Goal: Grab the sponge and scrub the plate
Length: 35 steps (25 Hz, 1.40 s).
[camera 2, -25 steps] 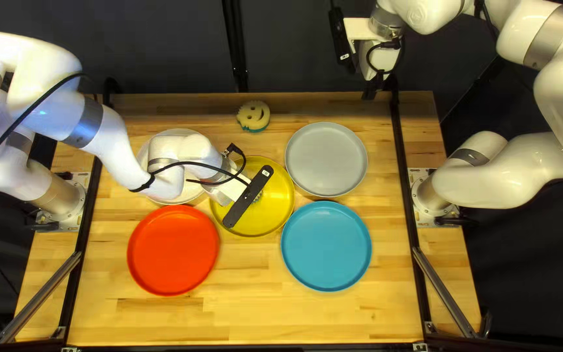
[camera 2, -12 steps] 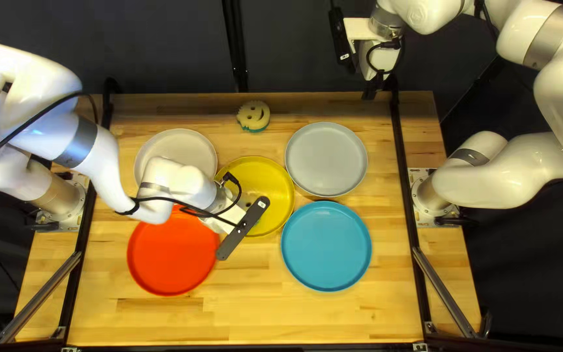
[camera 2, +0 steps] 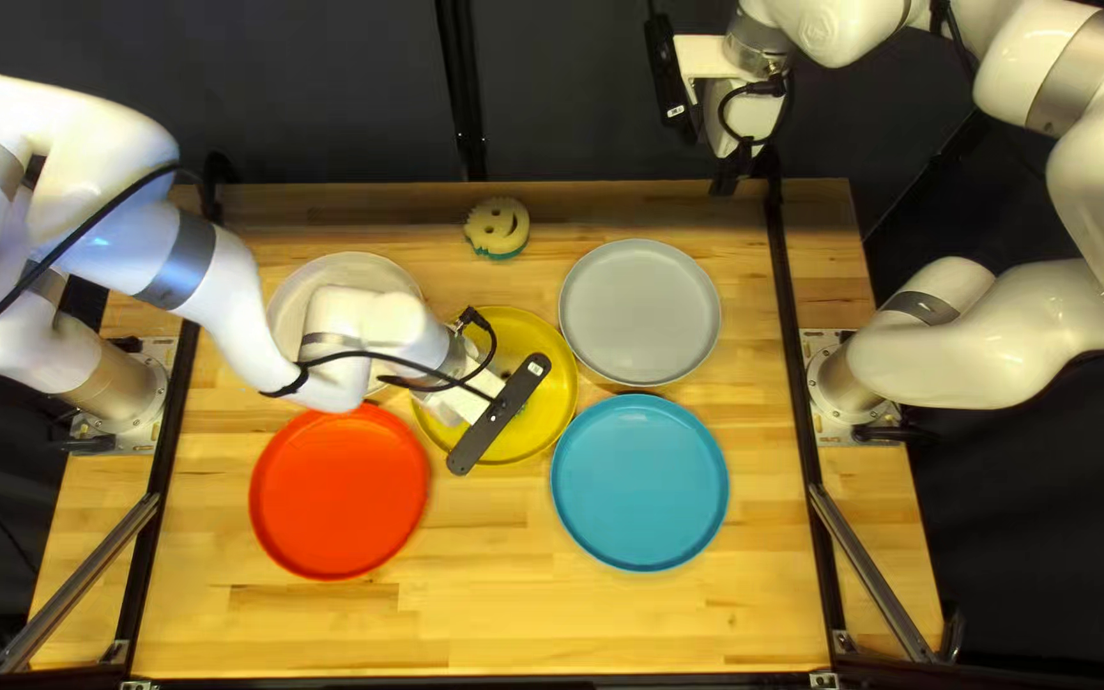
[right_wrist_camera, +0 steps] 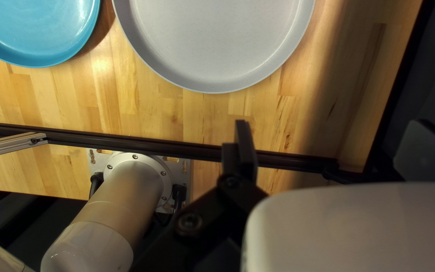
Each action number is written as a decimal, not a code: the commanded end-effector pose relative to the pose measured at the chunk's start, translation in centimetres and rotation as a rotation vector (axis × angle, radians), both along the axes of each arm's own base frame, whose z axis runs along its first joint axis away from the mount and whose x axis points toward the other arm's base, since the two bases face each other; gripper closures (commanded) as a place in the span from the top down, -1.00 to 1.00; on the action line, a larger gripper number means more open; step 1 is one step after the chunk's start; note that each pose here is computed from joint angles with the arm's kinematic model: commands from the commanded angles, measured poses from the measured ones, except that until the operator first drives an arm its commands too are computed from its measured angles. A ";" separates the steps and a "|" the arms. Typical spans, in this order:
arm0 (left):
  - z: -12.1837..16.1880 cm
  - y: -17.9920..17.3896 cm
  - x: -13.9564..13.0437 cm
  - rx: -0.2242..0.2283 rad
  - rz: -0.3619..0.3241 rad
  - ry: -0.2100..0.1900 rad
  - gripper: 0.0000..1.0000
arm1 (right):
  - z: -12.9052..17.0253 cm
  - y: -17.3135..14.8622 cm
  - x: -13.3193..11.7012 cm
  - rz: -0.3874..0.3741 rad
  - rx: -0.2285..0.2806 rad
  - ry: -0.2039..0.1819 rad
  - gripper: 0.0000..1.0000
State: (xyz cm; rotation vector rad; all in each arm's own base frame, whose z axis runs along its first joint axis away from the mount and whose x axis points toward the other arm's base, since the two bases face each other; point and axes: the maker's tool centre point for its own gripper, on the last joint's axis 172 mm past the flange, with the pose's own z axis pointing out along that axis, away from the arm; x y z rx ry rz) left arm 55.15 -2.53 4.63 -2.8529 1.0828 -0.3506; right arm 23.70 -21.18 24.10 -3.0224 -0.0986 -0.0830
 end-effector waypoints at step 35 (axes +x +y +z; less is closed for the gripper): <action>0.2 -4.4 2.6 0.013 -0.045 -0.034 -1.00 | 0.0 0.0 0.0 0.000 0.000 0.000 1.00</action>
